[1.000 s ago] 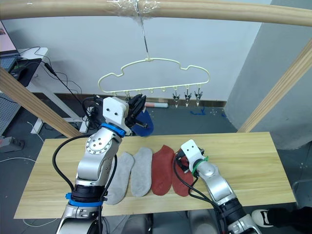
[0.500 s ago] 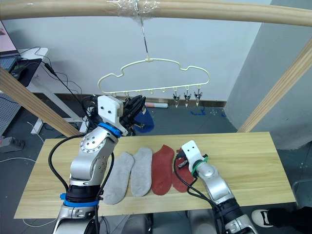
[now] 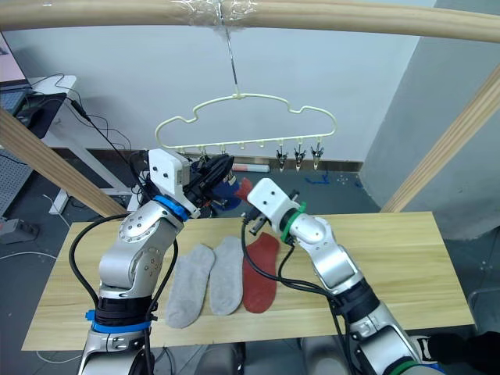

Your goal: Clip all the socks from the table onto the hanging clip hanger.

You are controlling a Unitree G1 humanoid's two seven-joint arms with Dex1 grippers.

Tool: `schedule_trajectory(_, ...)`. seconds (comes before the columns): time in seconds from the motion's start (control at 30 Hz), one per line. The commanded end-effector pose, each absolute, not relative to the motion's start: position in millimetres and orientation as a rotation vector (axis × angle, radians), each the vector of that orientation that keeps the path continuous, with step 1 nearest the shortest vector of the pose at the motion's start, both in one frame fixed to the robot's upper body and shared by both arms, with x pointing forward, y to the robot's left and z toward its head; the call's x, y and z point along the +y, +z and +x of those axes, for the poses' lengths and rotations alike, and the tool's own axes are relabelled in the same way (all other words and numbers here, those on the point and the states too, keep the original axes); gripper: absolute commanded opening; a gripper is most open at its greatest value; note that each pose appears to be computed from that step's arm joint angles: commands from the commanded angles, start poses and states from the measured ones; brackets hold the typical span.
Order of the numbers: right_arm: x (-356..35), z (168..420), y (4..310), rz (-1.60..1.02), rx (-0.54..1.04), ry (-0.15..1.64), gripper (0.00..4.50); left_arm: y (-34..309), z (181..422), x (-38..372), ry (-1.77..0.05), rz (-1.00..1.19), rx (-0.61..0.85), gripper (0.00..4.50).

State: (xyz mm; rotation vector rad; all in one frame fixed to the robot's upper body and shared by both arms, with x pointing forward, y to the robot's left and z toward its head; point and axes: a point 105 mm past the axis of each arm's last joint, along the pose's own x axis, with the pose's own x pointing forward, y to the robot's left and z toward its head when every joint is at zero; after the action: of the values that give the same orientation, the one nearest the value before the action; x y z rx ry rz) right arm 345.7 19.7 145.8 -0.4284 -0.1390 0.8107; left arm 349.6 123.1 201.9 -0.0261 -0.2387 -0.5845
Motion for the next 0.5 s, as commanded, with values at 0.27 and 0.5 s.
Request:
schedule_trajectory(0.27,37,348,148,-0.362,-0.158,0.808,0.0,220,343,122,-0.606,-0.015,-0.29,0.11)
schedule_trajectory(0.5,47,343,159,-0.283,-0.203,0.827,0.0,217,344,123,-0.603,-0.015,-0.282,0.11)
